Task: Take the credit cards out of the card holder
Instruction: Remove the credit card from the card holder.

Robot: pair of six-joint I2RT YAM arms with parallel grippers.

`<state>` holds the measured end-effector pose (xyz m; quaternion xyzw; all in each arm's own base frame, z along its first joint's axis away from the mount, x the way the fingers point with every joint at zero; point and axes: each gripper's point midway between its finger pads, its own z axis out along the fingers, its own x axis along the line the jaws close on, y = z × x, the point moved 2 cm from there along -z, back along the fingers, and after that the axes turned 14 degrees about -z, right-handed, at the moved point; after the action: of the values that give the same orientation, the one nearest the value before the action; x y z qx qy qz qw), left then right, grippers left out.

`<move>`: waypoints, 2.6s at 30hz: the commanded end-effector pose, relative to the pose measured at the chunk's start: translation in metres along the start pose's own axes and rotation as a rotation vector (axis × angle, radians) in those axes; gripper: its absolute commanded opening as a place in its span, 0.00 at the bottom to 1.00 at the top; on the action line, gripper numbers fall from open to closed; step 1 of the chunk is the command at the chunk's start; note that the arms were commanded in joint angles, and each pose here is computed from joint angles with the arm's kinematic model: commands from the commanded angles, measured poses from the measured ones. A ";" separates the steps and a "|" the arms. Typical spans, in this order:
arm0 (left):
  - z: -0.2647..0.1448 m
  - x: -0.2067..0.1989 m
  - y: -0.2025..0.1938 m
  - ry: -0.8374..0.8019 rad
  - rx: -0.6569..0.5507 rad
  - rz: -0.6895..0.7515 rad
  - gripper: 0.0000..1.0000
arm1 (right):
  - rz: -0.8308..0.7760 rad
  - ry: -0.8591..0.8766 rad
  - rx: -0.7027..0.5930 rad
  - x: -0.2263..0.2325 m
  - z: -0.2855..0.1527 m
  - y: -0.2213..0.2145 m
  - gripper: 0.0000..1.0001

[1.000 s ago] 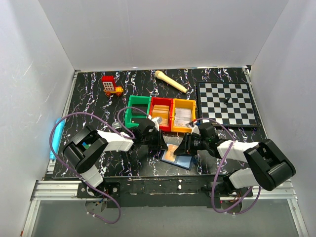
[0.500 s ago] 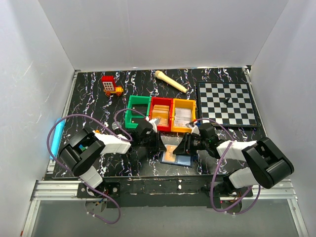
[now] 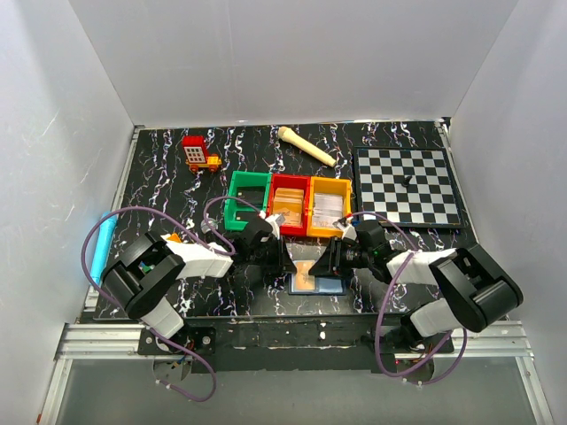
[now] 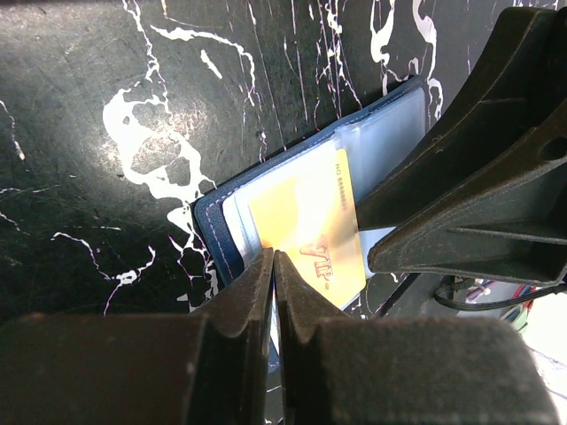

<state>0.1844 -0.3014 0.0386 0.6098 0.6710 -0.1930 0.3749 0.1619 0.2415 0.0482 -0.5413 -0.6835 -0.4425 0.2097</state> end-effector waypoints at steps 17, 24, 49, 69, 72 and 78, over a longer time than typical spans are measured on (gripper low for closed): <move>-0.002 0.008 -0.009 0.020 0.022 0.004 0.04 | -0.008 0.137 -0.073 0.023 0.007 0.023 0.43; -0.002 0.007 -0.010 0.015 0.025 0.008 0.03 | -0.004 0.137 -0.068 0.023 0.007 0.023 0.43; 0.002 -0.006 -0.018 -0.033 0.058 0.052 0.05 | 0.006 0.178 -0.009 0.026 0.015 0.019 0.41; -0.008 -0.013 -0.016 -0.032 0.017 0.077 0.23 | 0.000 0.152 -0.004 0.023 0.010 0.013 0.35; -0.012 -0.016 -0.013 -0.032 0.002 0.083 0.24 | -0.004 0.146 -0.007 0.023 0.010 0.013 0.35; -0.016 -0.012 -0.013 -0.015 -0.010 0.084 0.24 | -0.011 0.140 -0.010 0.023 0.008 0.013 0.35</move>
<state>0.1691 -0.3059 0.0508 0.6307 0.6455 -0.1918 0.3857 0.1612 0.2562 0.0525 -0.5274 -0.6645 -0.4599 0.2622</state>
